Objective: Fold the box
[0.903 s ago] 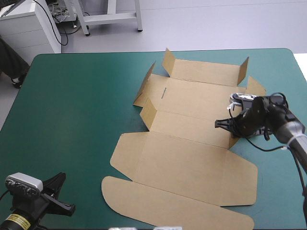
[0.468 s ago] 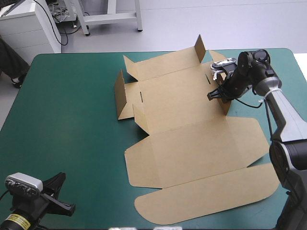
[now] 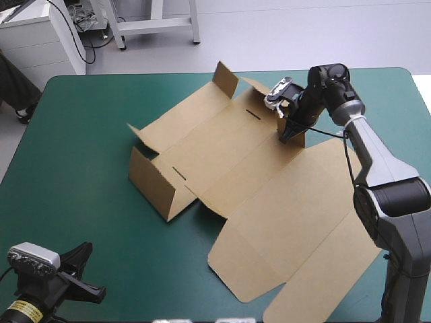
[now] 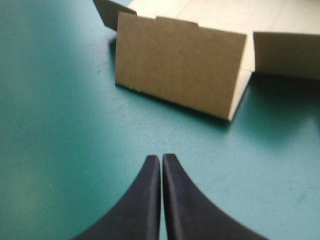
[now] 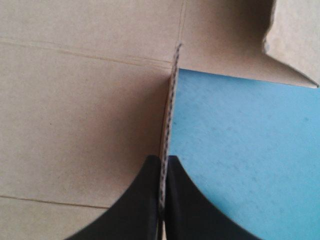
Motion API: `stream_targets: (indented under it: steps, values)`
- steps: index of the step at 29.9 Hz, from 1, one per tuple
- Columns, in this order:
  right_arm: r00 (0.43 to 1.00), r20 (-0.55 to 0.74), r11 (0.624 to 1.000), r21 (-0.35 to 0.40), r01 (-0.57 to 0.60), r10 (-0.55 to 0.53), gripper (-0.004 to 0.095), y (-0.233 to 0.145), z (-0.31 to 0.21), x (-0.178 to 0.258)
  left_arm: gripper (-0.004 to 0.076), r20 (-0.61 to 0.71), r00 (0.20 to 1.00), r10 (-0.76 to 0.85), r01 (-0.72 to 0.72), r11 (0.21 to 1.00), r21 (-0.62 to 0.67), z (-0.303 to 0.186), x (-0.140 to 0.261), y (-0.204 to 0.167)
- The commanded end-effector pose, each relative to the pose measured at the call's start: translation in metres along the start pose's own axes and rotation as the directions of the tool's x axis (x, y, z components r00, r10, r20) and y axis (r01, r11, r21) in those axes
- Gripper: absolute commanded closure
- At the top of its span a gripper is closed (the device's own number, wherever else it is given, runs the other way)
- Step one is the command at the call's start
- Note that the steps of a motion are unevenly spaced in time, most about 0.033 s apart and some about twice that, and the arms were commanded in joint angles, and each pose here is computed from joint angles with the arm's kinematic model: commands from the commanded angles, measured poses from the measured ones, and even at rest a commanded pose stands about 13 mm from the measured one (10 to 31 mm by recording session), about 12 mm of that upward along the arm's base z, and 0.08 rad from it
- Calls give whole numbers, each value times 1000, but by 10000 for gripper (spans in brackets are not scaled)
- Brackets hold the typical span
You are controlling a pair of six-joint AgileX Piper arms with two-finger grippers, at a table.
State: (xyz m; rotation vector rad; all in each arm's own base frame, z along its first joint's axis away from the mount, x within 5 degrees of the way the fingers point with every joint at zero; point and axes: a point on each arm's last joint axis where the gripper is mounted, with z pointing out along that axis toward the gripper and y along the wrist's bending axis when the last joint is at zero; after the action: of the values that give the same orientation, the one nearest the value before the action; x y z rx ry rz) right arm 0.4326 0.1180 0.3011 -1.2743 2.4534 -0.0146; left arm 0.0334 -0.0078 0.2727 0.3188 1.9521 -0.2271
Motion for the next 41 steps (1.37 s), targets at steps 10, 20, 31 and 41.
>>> stream_targets:
  steps: [10,20,31,41]
  values:
    - [914,112,919,-22,394,-389,928,98,-29,-64,731,84,996,-35,32,999,42,-3,-13,-3]
    - [799,146,804,-40,594,-583,929,145,-26,-83,731,84,996,-35,32,999,42,-3,-13,-3]
    - [806,71,801,-95,591,-587,928,144,25,-85,731,84,996,-28,24,999,41,-3,-13,-3]
    - [818,72,812,-98,575,-571,730,144,21,-85,731,84,996,-28,24,999,41,-3,-13,-3]
